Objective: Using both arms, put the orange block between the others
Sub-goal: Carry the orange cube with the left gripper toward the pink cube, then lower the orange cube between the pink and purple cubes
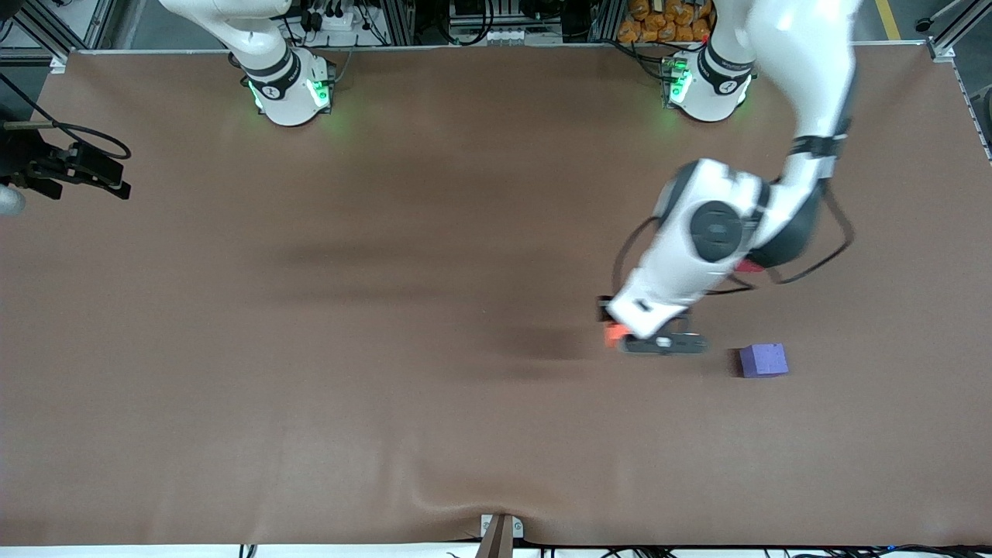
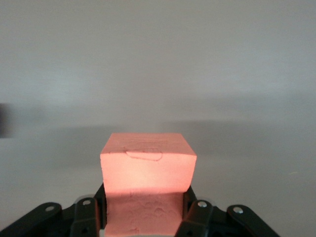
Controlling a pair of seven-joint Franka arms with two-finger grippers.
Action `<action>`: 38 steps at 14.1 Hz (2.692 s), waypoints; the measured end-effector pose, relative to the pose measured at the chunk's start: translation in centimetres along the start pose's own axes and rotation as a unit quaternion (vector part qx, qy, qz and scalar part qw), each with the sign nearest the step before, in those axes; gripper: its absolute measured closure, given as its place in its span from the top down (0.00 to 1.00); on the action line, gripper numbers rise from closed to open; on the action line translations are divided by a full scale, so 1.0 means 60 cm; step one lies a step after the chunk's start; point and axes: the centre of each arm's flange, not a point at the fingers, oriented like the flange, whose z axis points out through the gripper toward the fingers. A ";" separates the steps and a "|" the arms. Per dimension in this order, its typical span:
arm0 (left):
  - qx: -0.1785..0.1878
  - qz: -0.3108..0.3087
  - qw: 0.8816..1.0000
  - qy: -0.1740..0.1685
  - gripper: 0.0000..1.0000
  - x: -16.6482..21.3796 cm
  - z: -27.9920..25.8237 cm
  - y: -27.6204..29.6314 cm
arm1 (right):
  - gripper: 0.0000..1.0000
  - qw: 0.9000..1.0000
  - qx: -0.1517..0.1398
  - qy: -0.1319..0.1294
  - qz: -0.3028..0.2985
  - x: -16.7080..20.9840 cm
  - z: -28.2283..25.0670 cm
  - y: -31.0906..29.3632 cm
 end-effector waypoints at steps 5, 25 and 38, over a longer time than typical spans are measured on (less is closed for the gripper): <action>0.013 0.010 0.999 -0.034 0.56 -0.026 0.029 -0.233 | 1.00 1.000 -0.001 0.007 0.000 0.002 -0.006 0.000; 0.010 0.005 1.000 -0.014 0.56 -0.142 0.222 -0.471 | 1.00 1.000 -0.001 0.007 -0.001 0.004 -0.009 -0.003; 0.008 0.008 1.000 -0.016 0.56 -0.143 0.234 -0.469 | 1.00 1.000 -0.001 0.000 -0.009 0.012 0.003 -0.017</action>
